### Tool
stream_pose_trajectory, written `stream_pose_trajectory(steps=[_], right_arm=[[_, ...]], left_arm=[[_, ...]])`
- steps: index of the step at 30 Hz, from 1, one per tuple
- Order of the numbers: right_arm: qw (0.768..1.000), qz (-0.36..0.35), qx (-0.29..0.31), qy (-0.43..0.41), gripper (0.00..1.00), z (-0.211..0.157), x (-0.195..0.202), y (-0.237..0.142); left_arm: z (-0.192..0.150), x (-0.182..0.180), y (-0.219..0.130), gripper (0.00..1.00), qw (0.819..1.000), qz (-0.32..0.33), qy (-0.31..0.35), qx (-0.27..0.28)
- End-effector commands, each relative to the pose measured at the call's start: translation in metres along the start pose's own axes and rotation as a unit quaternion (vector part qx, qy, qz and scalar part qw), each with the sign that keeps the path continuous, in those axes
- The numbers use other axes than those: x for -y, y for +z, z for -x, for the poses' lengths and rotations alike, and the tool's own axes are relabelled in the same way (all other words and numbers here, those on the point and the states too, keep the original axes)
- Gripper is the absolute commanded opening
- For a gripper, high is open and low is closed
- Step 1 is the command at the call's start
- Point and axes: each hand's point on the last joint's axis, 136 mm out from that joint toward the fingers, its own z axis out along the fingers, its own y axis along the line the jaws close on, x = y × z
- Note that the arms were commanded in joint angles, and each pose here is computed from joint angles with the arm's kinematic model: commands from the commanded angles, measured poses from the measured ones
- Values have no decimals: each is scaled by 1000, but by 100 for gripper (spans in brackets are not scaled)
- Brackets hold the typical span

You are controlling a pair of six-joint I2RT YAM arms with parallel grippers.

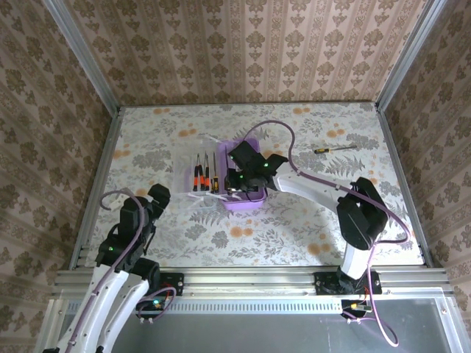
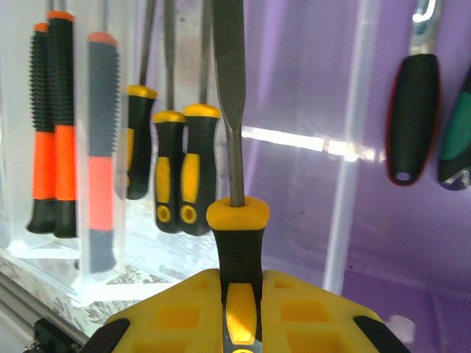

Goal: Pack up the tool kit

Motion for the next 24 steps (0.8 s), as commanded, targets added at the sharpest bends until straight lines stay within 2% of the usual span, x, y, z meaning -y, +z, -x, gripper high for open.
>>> stream_pose_trajectory(steps=[1,9,12,18,24], right_arm=[[1000,10,-7,-6,16,6,-13,5],[1000,-15,-19,-3,17,9,-4,39],[1000,-20,-23,1,21,9,-2,44],[1000,-20,-21,10,38,9,-3,41],[1000,-10,-1,5,40,18,-11,19]], left_arm=[[2,-5,-3,100,1000,10,-9,5],[2,0,-5,100,1000,1,-14,-2],[4,4,-8,100,1000,-4,-6,-3],[5,3,-8,100,1000,-2,0,-3],[2,9,-3,100,1000,-8,-5,-11]])
